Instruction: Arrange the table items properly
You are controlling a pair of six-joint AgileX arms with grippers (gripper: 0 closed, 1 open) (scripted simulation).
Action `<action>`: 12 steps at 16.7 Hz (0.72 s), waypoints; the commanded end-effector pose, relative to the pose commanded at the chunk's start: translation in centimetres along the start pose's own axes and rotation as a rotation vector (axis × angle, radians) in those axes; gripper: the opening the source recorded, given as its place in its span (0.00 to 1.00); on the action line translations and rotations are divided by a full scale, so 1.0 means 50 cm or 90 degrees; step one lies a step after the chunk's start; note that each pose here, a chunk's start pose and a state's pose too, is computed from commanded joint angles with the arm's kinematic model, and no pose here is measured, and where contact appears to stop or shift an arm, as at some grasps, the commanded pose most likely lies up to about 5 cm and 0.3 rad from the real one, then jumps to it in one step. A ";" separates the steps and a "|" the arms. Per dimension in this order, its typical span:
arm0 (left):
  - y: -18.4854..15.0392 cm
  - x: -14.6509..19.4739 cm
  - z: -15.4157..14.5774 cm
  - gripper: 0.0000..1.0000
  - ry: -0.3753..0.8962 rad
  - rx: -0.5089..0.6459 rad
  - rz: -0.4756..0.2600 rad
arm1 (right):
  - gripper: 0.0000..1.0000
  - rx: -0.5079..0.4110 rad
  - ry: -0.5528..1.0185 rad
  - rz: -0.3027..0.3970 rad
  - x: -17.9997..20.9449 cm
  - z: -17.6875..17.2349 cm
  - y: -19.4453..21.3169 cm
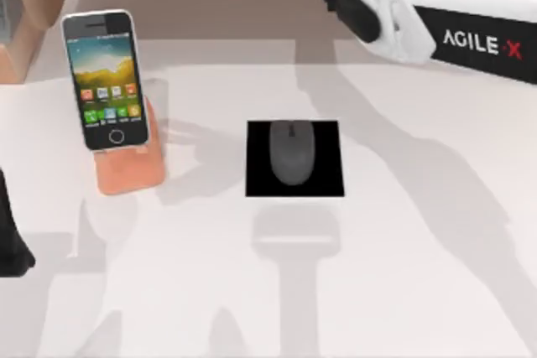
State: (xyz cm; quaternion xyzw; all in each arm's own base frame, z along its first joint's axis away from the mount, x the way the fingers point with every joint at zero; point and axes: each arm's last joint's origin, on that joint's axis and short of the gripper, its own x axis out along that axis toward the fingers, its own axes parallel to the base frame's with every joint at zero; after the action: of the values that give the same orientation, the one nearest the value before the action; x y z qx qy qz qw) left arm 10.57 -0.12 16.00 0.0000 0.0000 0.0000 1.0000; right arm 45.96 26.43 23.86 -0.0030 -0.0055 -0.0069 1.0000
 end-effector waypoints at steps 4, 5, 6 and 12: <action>0.000 0.000 0.000 1.00 0.000 0.000 0.000 | 0.15 0.000 0.000 0.000 0.000 0.000 0.000; 0.000 0.000 0.000 1.00 0.000 0.000 0.000 | 0.23 0.000 0.000 0.000 0.000 0.000 0.000; 0.000 0.000 0.000 1.00 0.000 0.000 0.000 | 0.30 0.000 0.000 0.000 0.000 0.000 0.000; 0.000 0.000 0.000 1.00 0.000 0.000 0.000 | 0.75 0.000 0.000 0.000 0.000 0.000 0.000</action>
State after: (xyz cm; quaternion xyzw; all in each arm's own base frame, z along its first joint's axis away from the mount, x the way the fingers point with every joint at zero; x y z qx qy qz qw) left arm 10.57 -0.12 16.00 0.0000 0.0000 0.0000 1.0000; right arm 45.96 26.43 23.86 -0.0030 -0.0055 -0.0069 1.0000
